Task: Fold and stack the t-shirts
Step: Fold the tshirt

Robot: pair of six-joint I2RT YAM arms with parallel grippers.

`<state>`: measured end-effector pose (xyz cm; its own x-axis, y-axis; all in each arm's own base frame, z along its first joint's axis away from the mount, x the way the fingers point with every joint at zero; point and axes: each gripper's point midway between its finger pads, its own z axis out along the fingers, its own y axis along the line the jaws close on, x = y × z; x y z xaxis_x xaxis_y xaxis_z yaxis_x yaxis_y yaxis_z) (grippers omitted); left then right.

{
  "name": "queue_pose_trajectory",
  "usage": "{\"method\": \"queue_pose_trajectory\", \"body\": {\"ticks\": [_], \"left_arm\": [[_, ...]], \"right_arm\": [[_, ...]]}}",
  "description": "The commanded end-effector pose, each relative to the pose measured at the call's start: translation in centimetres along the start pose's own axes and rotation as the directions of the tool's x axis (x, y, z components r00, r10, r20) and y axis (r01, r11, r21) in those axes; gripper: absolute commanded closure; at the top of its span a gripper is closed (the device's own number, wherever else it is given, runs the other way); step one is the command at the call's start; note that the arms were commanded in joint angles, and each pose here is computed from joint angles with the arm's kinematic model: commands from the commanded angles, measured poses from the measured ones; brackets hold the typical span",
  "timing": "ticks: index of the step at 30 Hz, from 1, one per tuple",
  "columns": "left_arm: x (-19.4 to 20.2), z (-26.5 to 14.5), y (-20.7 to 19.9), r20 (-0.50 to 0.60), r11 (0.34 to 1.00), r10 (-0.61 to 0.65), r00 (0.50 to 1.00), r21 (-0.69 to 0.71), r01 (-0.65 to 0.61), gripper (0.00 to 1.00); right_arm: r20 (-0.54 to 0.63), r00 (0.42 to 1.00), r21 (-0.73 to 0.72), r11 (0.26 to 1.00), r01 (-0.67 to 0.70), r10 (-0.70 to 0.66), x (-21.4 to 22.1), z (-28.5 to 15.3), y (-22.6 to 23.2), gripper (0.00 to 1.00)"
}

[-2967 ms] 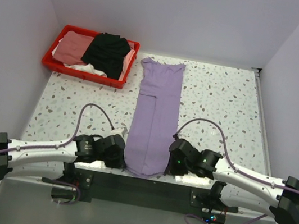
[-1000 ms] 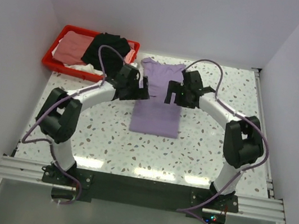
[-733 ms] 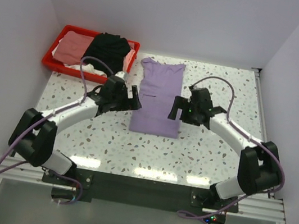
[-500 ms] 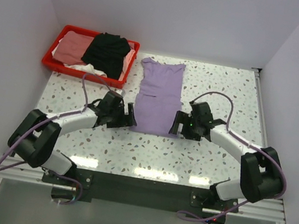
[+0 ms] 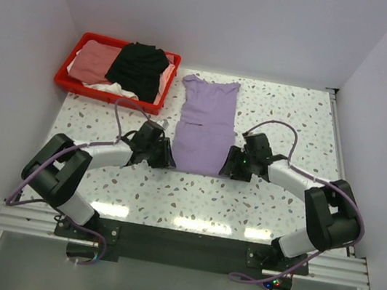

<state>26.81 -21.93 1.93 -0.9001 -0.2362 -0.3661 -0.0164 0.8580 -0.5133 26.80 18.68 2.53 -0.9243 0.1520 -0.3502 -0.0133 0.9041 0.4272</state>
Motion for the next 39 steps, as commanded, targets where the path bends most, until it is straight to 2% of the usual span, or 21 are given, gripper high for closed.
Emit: {"method": "queue_pose_trajectory", "body": {"ticks": [1,5,6,7,8,9,11,13,15,17,18,19,20,23,27,31,34,36,37,38,39], "left_arm": [[1.7,0.6,0.3,-0.052,1.0,0.016,0.999,-0.004,-0.016,0.67],[2.2,1.1,0.4,-0.063,1.0,0.017,0.998,-0.017,-0.018,0.81],[2.3,1.1,0.3,-0.069,1.0,0.016,0.997,-0.013,-0.017,0.92],[2.4,1.2,0.3,-0.075,1.0,0.018,0.997,-0.012,-0.019,0.99],[2.5,1.2,0.0,-0.082,1.0,0.019,0.996,-0.002,-0.019,1.0],[2.7,1.2,-0.2,-0.086,1.0,0.03,0.996,0.003,-0.03,1.0],[3.1,0.7,-0.3,-0.088,0.999,0.046,0.995,0.003,-0.046,1.0],[3.8,-0.1,-0.7,-0.089,0.998,0.068,0.994,0.008,-0.068,1.0],[5.5,-0.7,0.5,-0.112,0.997,0.061,0.992,-0.032,-0.065,1.0],[8.0,-1.7,1.3,-0.145,0.998,0.046,0.988,-0.034,-0.052,1.0],[9.0,-2.0,1.5,-0.158,0.998,0.042,0.986,-0.03,-0.048,1.0],[9.5,-2.7,1.3,-0.16,0.999,0.041,0.986,-0.008,-0.043,1.0],[11.6,-3.3,2.3,-0.203,0.999,0.02,0.979,-0.024,-0.026,1.0],[13.9,-5.1,3.3,-0.222,1.0,-0.011,0.975,-0.03,0.004,1.0],[16.1,-7.2,1.8,-0.223,0.998,0.015,0.975,0.063,0.0,1.0],[15.5,-8.9,-1.6,-0.172,0.973,0.03,0.985,0.23,0.011,1.0],[12.4,-10.5,-4.2,-0.077,0.969,0.057,0.995,0.243,-0.037,1.0],[10.5,-10.8,-3.7,-0.012,0.985,0.071,0.997,0.16,-0.068,1.0],[8.9,-11.5,-5.1,0.032,0.985,0.077,0.997,0.155,-0.081,1.0],[7.8,-11.6,-4.4,0.075,0.991,0.09,0.993,0.092,-0.097,1.0],[6.9,-11.7,-4.5,0.099,0.994,0.09,0.991,0.061,-0.096,1.0]], "right_arm": [[0.012,1.0,-0.026,1.0,-0.017,0.017,-0.3,0.2,0.5,0.46],[-0.003,1.0,-0.015,1.0,-0.015,0.015,0.2,0.4,0.1,0.59],[-0.008,1.0,-0.013,1.0,-0.016,0.016,0.3,0.6,0.0,0.7],[-0.018,1.0,-0.02,1.0,-0.018,0.017,0.6,0.7,0.1,0.75],[-0.032,0.999,-0.022,1.0,-0.02,0.019,0.9,0.9,0.0,0.8],[-0.038,0.999,-0.031,0.999,-0.02,0.019,1.0,0.9,0.1,0.9],[-0.059,0.998,-0.056,0.998,-0.021,0.018,1.8,0.6,0.4,1.0],[-0.077,0.997,-0.045,0.999,-0.022,0.018,3.1,0.0,-0.3,1.0],[-0.079,0.997,-0.039,0.999,-0.015,0.012,4.0,-1.3,-0.7,1.0],[-0.135,0.991,-0.016,0.999,-0.029,0.026,6.7,-2.1,-2.0,1.0],[-0.126,0.992,-0.038,0.999,-0.026,0.021,7.1,-2.9,-1.8,1.0],[-0.186,0.982,-0.025,0.999,-0.044,0.038,9.4,-3.3,-2.6,1.0],[-0.175,0.984,-0.038,0.998,-0.048,0.041,9.8,-4.1,-2.5,1.0],[-0.239,0.968,-0.029,0.995,-0.091,0.081,13.3,-5.3,-3.5,1.0],[-0.244,0.964,-0.086,0.987,-0.134,0.109,15.5,-7.4,-2.5,1.0],[-0.205,0.973,-0.153,0.979,-0.136,0.103,15.8,-9.1,-0.5,1.0],[-0.139,0.988,-0.165,0.982,-0.088,0.065,14.1,-10.1,0.2,1.0],[-0.117,0.993,-0.138,0.99,-0.042,0.026,12.9,-10.6,0.5,1.0],[-0.045,0.999,-0.131,0.991,0.014,-0.02,10.5,-11.5,1.3,1.0],[-0.014,0.999,-0.126,0.991,0.04,-0.042,9.4,-11.8,1.7,1.0],[-0.018,0.998,-0.098,0.993,0.061,-0.063,8.6,-11.7,1.9,1.0]]}}
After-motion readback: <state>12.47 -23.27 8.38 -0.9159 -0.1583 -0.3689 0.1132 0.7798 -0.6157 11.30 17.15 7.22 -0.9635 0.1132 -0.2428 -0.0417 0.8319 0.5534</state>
